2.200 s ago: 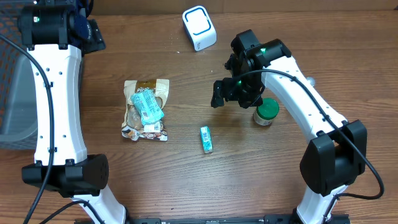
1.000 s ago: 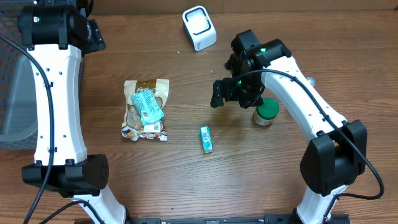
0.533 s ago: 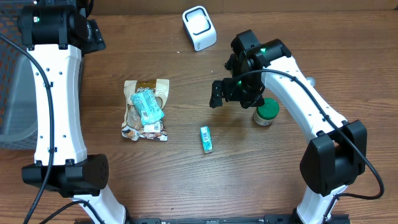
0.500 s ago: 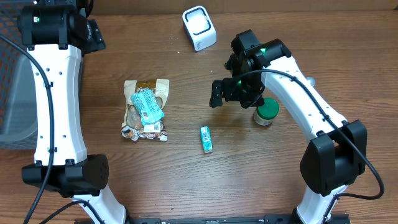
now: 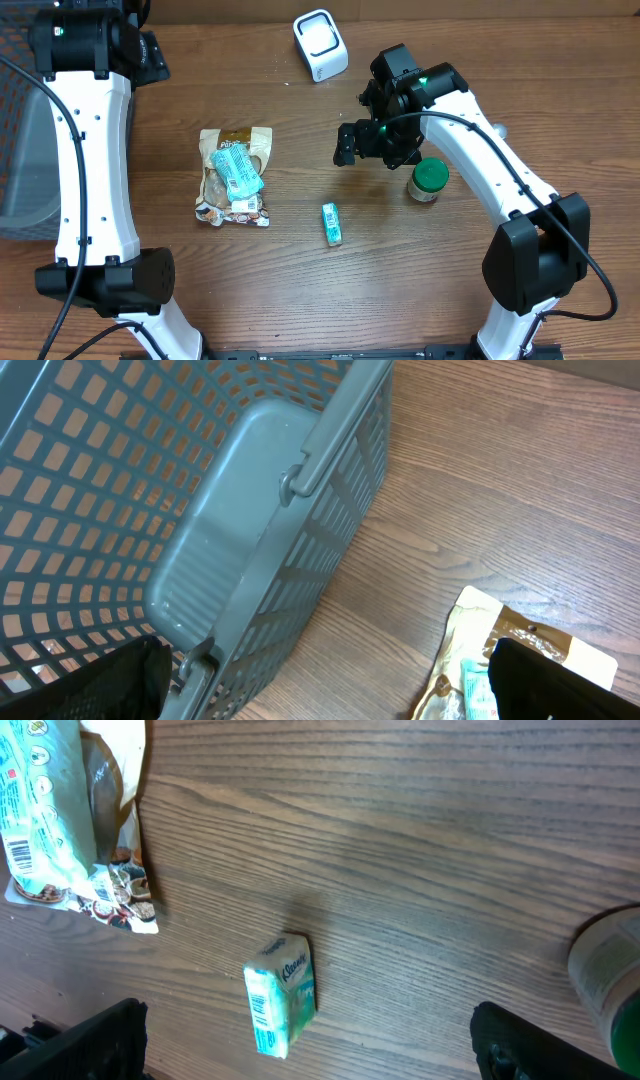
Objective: Scan the item barcode
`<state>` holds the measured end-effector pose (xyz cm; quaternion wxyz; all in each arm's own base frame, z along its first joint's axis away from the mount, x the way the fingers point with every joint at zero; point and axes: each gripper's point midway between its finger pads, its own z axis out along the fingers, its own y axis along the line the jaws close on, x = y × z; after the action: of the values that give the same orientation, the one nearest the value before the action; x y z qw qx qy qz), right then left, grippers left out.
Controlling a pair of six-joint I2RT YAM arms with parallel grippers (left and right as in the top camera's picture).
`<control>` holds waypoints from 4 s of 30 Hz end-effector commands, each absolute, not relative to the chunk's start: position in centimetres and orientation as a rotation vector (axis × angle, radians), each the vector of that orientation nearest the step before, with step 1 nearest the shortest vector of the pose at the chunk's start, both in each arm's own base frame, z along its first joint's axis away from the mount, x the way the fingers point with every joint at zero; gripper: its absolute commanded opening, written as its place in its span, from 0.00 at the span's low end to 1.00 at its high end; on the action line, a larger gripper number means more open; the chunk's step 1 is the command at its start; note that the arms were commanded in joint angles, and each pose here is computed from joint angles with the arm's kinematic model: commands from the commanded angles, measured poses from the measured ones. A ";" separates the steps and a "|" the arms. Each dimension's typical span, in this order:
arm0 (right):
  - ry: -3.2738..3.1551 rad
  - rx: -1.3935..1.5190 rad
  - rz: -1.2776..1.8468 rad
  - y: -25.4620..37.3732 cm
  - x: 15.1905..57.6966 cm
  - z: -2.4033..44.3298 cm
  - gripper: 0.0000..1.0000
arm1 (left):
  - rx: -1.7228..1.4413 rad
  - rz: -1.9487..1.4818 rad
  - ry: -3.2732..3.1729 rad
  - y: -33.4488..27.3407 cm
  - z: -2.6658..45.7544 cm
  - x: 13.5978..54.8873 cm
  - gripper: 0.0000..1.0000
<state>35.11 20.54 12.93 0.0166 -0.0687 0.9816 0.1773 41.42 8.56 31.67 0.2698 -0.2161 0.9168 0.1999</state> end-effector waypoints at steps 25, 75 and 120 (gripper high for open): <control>3.033 -0.222 0.548 20.6 35.4 13.0 1.00 | -0.562 0.529 2.455 8.4 32.5 41.4 0.99; 3.199 -0.258 0.472 20.0 30.7 7.4 0.05 | -0.562 0.529 2.455 8.4 32.5 41.4 1.00; 3.089 -0.531 0.438 27.7 26.6 3.8 0.48 | -0.562 0.529 2.455 8.4 32.5 41.4 1.00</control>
<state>26.02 28.42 4.09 -0.0209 -0.2007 0.9662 0.1602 41.42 8.56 31.67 0.2698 -0.2161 0.9168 0.1999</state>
